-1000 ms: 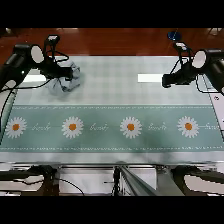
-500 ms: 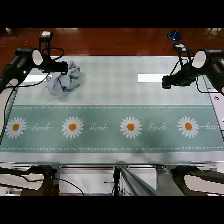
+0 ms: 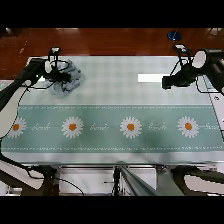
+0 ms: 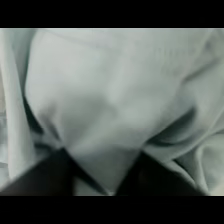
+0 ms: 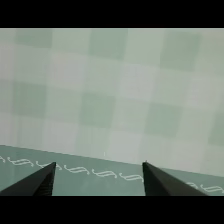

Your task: Fold the shirts.

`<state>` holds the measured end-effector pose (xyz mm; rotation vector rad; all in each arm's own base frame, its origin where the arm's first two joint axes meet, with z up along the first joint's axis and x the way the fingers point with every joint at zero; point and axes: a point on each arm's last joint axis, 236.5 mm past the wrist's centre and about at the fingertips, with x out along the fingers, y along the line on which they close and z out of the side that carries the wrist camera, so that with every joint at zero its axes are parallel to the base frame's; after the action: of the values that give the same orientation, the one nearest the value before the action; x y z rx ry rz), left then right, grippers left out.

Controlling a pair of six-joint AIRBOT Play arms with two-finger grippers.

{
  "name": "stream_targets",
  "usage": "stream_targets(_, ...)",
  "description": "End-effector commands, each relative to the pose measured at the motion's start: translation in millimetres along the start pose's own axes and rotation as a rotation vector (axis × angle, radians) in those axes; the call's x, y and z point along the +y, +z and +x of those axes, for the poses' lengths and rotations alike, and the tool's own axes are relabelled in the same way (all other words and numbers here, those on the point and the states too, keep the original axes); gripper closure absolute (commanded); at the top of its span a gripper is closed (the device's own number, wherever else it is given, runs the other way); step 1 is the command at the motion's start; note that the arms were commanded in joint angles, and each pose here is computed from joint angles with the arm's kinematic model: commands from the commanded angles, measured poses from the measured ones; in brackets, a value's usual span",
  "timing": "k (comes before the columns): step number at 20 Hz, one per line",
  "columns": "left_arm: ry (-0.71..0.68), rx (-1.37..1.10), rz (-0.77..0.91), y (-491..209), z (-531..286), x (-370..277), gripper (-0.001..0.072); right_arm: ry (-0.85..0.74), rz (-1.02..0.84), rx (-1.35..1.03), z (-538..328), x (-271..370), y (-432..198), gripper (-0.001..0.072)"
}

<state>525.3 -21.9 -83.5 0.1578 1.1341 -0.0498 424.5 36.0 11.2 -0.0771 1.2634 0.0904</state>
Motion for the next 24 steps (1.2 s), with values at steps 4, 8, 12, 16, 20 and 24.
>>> stream_targets(4,0.012,-0.061,-0.017,54,-67,8,0.0668,0.001,0.003,0.003,0,0,-1,0.0114)
stream_targets(8,-0.008,-0.375,-0.031,143,-214,-8,0.0668,-0.007,-0.001,0.041,0,-2,-10,0.0114)
stream_targets(12,-0.085,-0.582,0.041,157,-343,-58,0.0668,-0.049,-0.023,0.130,-4,-12,-31,0.0115)
stream_targets(16,-0.178,-0.469,0.164,100,-380,-123,0.0667,-0.165,-0.084,0.245,-20,-41,-53,0.0115)
stream_targets(20,-0.312,-0.307,0.382,37,-366,-221,0.0667,-0.234,-0.095,0.240,-32,-58,-52,0.0115)
stream_targets(24,-0.416,-0.092,0.558,-43,-291,-317,0.0667,-0.228,-0.094,0.239,-32,-56,-52,0.0115)
